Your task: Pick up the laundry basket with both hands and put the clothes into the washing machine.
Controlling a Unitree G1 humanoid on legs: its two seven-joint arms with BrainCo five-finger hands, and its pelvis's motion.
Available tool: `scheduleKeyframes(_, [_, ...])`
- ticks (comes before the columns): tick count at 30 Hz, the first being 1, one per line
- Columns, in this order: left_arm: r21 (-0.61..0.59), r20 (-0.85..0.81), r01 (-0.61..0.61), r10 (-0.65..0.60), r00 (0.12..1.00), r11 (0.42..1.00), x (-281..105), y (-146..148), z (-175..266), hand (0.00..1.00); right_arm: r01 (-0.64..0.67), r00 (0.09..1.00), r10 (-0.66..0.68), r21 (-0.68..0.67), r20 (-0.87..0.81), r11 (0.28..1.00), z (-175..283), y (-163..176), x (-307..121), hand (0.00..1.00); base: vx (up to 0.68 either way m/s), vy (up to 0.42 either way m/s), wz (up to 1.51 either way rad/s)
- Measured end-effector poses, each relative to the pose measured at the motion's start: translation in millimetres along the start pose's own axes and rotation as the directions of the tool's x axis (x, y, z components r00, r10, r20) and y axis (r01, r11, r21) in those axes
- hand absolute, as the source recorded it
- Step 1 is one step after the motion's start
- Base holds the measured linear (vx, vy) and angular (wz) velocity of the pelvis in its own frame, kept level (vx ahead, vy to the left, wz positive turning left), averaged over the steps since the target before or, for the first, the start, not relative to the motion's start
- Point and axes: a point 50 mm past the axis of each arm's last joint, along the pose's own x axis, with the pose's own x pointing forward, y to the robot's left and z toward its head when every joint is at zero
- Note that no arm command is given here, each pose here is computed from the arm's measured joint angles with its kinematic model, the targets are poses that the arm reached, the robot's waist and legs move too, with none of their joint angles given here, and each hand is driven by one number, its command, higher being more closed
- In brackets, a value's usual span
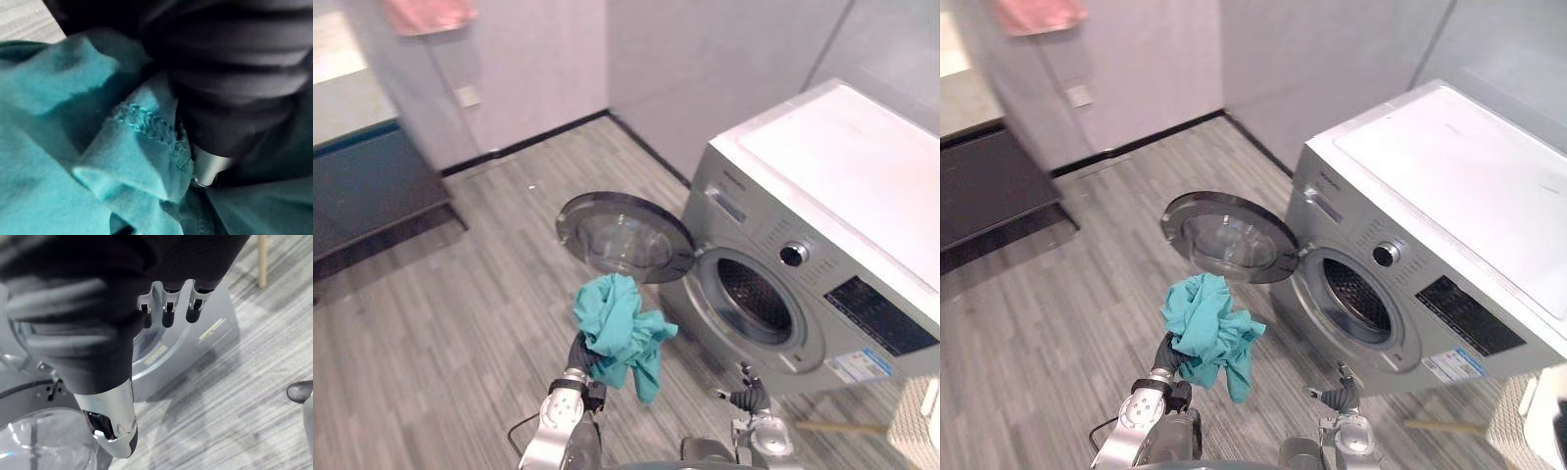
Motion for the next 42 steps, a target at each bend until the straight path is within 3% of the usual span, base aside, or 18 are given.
scheduleKeyframes(8, [0.064, 0.002, -0.063, 0.063, 0.998, 0.996, 3.3, 25.6, 0.5, 1.00, -0.022, 0.998, 0.018, -0.074, -0.055, 0.997, -4.9, -2.0, 11.3, 0.00, 0.16, 0.042, -1.10])
scheduleKeyframes(12, [0.032, 0.012, -0.061, 0.061, 0.998, 0.998, 8.0, 18.5, 4.6, 1.00, 0.015, 0.998, -0.023, -0.130, -0.061, 0.991, -7.5, -23.6, 14.3, 0.00, 0.40, -0.159, -0.49])
scheduleKeyframes(21, [-0.004, 0.014, -0.048, 0.048, 0.999, 0.999, 8.0, 6.8, 5.4, 1.00, 0.057, 0.993, -0.068, -0.114, -0.093, 0.992, -16.2, -30.7, 11.4, 0.00, 0.25, 0.099, -0.56])
scheduleKeyframes(25, [0.080, -0.027, -0.056, 0.058, 0.998, 0.995, 5.2, 21.9, -5.0, 1.00, 0.026, 0.988, -0.038, -0.086, -0.150, 0.996, -25.7, -15.1, 9.1, 0.00, 0.15, 0.179, 0.08])
scheduleKeyframes(34, [0.116, -0.088, -0.080, 0.091, 0.992, 0.990, 0.0, 32.1, -20.3, 1.00, 0.053, 0.995, -0.059, -0.080, -0.079, 0.995, -3.2, -22.8, 21.7, 0.00, 0.00, 0.040, -0.18])
scheduleKeyframes(42, [0.070, 0.126, -0.152, 0.143, 0.982, 0.986, 33.4, 29.4, 36.4, 1.00, 0.135, 0.986, -0.131, -0.033, 0.108, 0.990, 54.7, -33.9, 37.7, 0.00, -0.24, 0.015, -0.09])
